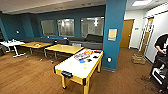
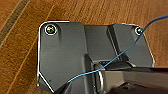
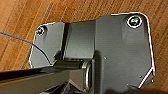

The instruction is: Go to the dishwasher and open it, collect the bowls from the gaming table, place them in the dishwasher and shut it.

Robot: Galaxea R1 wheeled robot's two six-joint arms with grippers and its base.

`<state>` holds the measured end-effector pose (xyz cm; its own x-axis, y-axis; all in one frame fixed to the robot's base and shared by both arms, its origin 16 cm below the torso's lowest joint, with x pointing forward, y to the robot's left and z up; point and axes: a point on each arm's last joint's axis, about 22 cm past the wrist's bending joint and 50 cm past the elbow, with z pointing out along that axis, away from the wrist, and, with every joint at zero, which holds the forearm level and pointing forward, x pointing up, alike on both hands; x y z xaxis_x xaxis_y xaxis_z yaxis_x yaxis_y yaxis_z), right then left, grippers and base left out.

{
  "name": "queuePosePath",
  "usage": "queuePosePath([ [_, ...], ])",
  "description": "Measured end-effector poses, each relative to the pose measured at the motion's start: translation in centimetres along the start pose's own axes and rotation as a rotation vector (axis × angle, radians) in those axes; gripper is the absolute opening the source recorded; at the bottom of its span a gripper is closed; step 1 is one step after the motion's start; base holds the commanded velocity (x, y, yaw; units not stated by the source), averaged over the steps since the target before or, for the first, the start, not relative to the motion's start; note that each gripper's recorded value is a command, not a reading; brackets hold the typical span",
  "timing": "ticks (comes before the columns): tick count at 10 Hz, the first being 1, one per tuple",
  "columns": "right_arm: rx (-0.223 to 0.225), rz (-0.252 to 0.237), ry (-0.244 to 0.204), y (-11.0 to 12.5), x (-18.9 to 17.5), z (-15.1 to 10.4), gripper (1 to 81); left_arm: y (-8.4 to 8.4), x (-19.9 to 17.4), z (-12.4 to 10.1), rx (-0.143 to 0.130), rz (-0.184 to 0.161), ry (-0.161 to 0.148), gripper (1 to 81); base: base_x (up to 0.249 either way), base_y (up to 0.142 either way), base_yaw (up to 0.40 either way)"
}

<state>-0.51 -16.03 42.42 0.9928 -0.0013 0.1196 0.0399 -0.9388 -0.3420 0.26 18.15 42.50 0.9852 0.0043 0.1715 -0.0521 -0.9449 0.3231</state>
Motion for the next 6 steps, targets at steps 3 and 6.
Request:
queuePosePath([
  [3, -0.003, -0.001, 0.001, 0.26, 0.04, -0.07, 81.1, 0.25, -0.20, 0.03, -0.003, -0.001, -0.002, 81.1, 0.141, 0.021, 0.000],
  [6, -0.008, -0.001, 0.000, 0.64, -0.01, -0.16, 81.1, 0.27, 0.01, 0.06, -0.004, 0.000, 0.000, 81.1, 0.141, 0.071, 0.000],
])
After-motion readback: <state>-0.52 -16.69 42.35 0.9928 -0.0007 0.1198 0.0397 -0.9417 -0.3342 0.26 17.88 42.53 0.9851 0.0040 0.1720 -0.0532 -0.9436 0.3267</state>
